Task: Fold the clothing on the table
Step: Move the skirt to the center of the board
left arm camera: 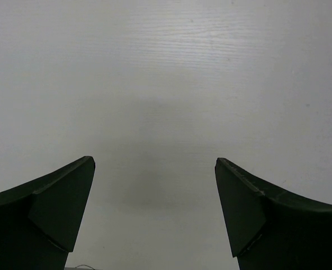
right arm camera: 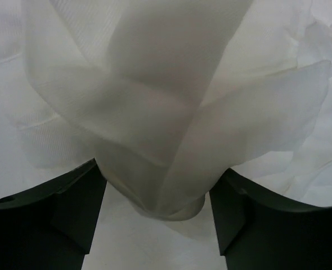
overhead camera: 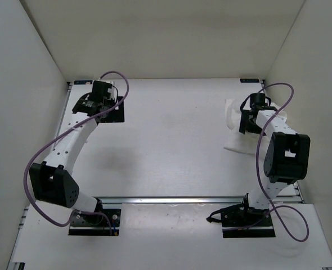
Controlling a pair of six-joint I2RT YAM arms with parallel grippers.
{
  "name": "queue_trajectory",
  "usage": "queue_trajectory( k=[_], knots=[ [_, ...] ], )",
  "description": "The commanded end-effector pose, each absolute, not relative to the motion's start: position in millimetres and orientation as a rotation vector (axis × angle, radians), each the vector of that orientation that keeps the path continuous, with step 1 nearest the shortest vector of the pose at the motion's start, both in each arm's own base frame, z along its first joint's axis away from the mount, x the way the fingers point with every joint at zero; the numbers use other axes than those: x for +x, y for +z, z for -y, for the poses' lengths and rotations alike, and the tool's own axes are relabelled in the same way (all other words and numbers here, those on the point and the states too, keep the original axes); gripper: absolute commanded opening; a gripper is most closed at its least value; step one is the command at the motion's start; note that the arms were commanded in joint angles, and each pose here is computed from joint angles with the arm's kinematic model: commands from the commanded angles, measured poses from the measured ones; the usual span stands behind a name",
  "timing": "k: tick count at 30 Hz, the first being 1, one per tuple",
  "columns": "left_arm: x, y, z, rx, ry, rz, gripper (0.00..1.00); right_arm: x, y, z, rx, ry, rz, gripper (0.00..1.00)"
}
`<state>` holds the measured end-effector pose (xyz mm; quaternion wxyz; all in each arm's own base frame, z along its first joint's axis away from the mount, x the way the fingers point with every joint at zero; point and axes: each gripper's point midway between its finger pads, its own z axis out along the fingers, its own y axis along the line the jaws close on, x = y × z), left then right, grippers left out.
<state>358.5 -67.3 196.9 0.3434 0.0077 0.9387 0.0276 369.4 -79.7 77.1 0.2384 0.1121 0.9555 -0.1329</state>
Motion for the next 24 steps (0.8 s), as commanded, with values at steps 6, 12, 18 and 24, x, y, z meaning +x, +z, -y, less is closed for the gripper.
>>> queue_trajectory(
  k=[6,12,18,24],
  knots=[
    [351.0,170.0,82.5,-0.006,-0.135,-2.582,0.98,407.2,61.5,68.6,0.19,-0.418,-2.565,0.03],
    [356.8,182.1,88.8,-0.096,-0.262,-2.474,0.99,465.0,137.6,-31.2,-0.006,-0.14,-2.397,0.0],
    [362.5,183.9,84.8,-0.113,-0.238,-2.441,0.98,490.4,364.3,-206.4,-0.275,0.377,-1.937,0.0],
    [362.1,197.5,81.1,-0.126,-0.229,-2.391,0.98,462.7,417.7,-212.7,-0.257,0.535,-1.795,0.0]
  ],
)
